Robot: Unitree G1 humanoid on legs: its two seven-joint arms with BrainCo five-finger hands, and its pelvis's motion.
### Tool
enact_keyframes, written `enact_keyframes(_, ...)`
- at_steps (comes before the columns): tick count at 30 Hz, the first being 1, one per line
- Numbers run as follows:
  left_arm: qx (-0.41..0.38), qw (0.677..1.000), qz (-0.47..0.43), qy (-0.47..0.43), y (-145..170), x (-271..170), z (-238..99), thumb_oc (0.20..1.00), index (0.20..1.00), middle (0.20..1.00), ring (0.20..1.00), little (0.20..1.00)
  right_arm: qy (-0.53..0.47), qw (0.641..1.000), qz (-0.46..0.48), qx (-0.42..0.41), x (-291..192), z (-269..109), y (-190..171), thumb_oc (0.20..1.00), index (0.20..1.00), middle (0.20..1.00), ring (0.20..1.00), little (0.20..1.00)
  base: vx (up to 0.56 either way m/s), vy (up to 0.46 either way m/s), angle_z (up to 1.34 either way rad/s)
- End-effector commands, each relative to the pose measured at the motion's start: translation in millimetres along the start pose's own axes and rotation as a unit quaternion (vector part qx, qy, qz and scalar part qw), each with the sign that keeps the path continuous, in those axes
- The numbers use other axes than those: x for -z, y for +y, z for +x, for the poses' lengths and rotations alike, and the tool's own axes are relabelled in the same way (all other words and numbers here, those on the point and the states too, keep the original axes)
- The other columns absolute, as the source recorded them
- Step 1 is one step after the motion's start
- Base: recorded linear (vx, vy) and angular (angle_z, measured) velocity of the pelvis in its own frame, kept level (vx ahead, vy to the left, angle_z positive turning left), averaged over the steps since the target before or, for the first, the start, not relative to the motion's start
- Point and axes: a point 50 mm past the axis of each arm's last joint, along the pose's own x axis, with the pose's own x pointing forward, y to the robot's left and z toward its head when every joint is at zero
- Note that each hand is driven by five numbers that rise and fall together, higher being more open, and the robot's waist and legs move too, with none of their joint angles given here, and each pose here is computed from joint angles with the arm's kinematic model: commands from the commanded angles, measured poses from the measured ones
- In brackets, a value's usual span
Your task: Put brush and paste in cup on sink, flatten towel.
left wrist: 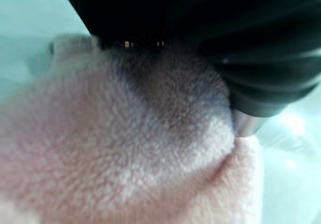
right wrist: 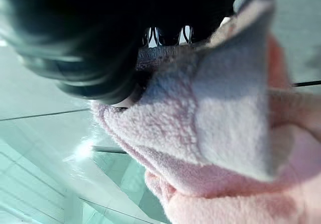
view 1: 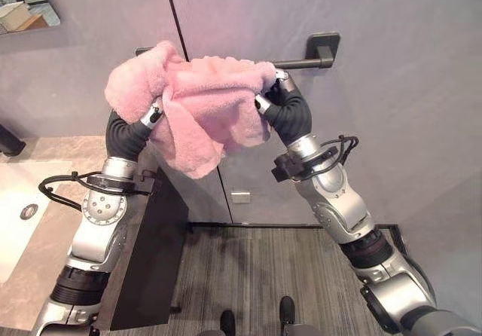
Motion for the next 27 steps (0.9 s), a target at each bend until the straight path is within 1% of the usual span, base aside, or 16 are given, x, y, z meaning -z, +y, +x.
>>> enact_keyframes(1,-0.032,0.998,0.054,0.011,28.2,3.2,3.0,0.2,0.2,0.2,0.2,0.2,-0.061,0.997,0.001,0.05,-17.5,-0.4,-19.4,0.2,0.2,0.2,0.2,0.2,-0.01,-0.007,-0.05)
enact_keyframes(4,-0.005,0.996,0.044,0.081,18.4,28.6,-10.2,0.2,0.2,0.2,0.2,0.2,0.013,0.998,0.02,0.062,11.0,-16.2,-23.2,0.2,0.2,0.2,0.2,0.2,0.0,-0.002,-0.01)
enact_keyframes(5,-0.005,0.99,0.036,0.137,15.6,50.1,-21.7,0.2,0.2,0.2,0.2,0.2,0.051,0.996,0.029,0.068,26.1,-22.7,-23.5,0.2,0.2,0.2,0.2,0.2,0.0,0.0,0.0)
enact_keyframes(7,-0.008,0.973,0.038,0.227,18.7,84.5,-43.8,0.2,0.2,0.2,0.2,0.2,0.112,0.99,0.036,0.082,49.7,-34.5,-27.4,0.2,0.2,0.2,0.2,0.2,0.0,0.0,0.0)
enact_keyframes(9,-0.01,0.953,0.062,0.297,20.5,109.0,-62.9,0.2,0.2,0.2,0.2,0.2,0.165,0.981,0.039,0.095,70.3,-44.7,-30.3,0.2,0.2,0.2,0.2,0.2,-0.02,-0.006,-0.07)
enact_keyframes(10,-0.017,0.937,0.085,0.337,26.5,120.5,-77.3,0.222,0.222,0.222,0.222,0.222,0.194,0.976,0.029,0.097,80.2,-49.2,-31.7,0.2,0.2,0.2,0.2,0.2,-0.01,-0.001,-0.08)
enact_keyframes(11,-0.026,0.927,0.096,0.361,29.0,127.7,-87.0,0.222,0.222,0.222,0.222,0.222,0.202,0.974,0.03,0.098,83.5,-50.6,-31.4,0.2,0.2,0.2,0.2,0.2,0.0,0.001,-0.08)
enact_keyframes(12,-0.041,0.917,0.102,0.383,31.3,134.1,-96.3,0.413,0.413,0.413,0.413,0.413,0.208,0.973,0.03,0.1,86.1,-51.6,-30.2,0.2,0.2,0.2,0.2,0.2,0.01,0.001,-0.1)
enact_keyframes(13,-0.044,0.918,0.102,0.382,30.7,134.0,-97.2,0.442,0.442,0.442,0.442,0.442,0.207,0.973,0.03,0.1,86.0,-51.1,-30.2,0.2,0.2,0.2,0.2,0.2,0.01,0.002,-0.14)
enact_keyframes(14,-0.051,0.916,0.105,0.385,32.0,134.3,-100.4,0.442,0.442,0.442,0.442,0.442,0.206,0.973,0.031,0.099,85.8,-50.0,-29.1,0.2,0.2,0.2,0.2,0.2,0.01,0.003,-0.11)
enact_keyframes(15,-0.058,0.916,0.098,0.384,32.6,133.5,-101.9,0.57,0.57,0.57,0.57,0.57,0.204,0.974,0.032,0.099,84.9,-49.0,-28.7,0.2,0.2,0.2,0.2,0.2,0.01,0.006,-0.08)
enact_keyframes(16,-0.064,0.917,0.093,0.382,33.1,132.2,-103.3,0.956,0.956,0.956,0.956,0.956,0.198,0.975,0.034,0.099,82.6,-48.0,-28.4,0.2,0.2,0.2,0.2,0.2,0.01,0.002,-0.03)
enact_keyframes(17,-0.068,0.918,0.089,0.381,34.1,130.8,-105.2,1.0,1.0,1.0,1.0,1.0,0.196,0.975,0.032,0.098,81.5,-47.9,-28.7,0.2,0.2,0.2,0.2,0.2,0.01,0.001,-0.03)
enact_keyframes(27,-0.099,0.921,0.091,0.366,47.4,119.7,-111.4,1.0,1.0,1.0,1.0,1.0,0.191,0.975,0.031,0.109,78.8,-51.3,-34.5,0.2,0.2,0.2,0.2,0.2,0.0,0.0,0.0)
